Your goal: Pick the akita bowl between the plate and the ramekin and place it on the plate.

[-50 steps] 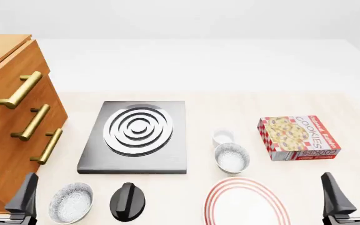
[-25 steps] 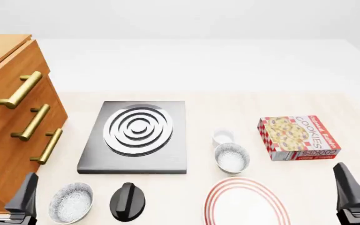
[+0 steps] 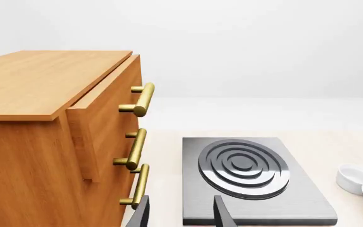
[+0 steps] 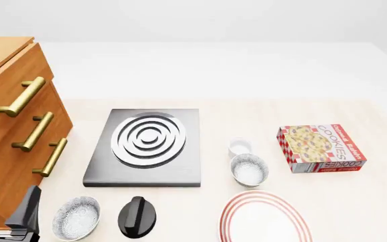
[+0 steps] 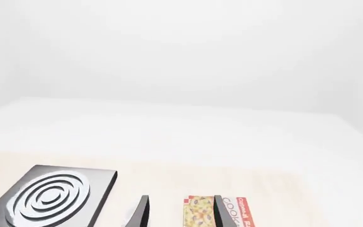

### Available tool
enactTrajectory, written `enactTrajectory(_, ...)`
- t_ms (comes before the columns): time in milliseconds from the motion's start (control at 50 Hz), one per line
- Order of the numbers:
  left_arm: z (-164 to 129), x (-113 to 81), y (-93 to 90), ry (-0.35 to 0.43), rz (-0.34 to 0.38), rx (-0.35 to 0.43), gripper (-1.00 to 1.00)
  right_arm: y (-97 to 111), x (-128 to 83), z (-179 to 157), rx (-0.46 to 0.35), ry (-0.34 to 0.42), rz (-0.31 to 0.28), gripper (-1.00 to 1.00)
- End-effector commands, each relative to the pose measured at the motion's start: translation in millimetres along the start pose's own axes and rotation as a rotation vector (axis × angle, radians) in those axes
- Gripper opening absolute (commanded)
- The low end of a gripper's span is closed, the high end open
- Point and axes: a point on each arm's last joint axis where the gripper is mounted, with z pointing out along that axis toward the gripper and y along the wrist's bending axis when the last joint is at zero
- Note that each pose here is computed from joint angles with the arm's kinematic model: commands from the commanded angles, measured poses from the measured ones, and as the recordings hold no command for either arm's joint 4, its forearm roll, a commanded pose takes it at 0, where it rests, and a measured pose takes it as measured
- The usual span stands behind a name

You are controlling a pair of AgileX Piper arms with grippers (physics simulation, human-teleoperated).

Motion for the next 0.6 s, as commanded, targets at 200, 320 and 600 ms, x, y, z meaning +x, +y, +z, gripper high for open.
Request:
enactTrajectory(200,0.0,0.0,0.0,0.0,0.0,0.0,1.0,2.3,-80.8,28.7,-0.073,0.088,-0.044,1.0)
enactTrajectory(320,0.0,0.0,0.0,0.0,0.0,0.0,1.0,5.8,-88.0,49.3,-0.102,0.156,-0.035,1.0)
enactTrajectory(600,0.0,0.0,0.0,0.0,0.0,0.0,1.0,6.3,-110.2,89.6,-0.088,0.291,-0.027,1.0)
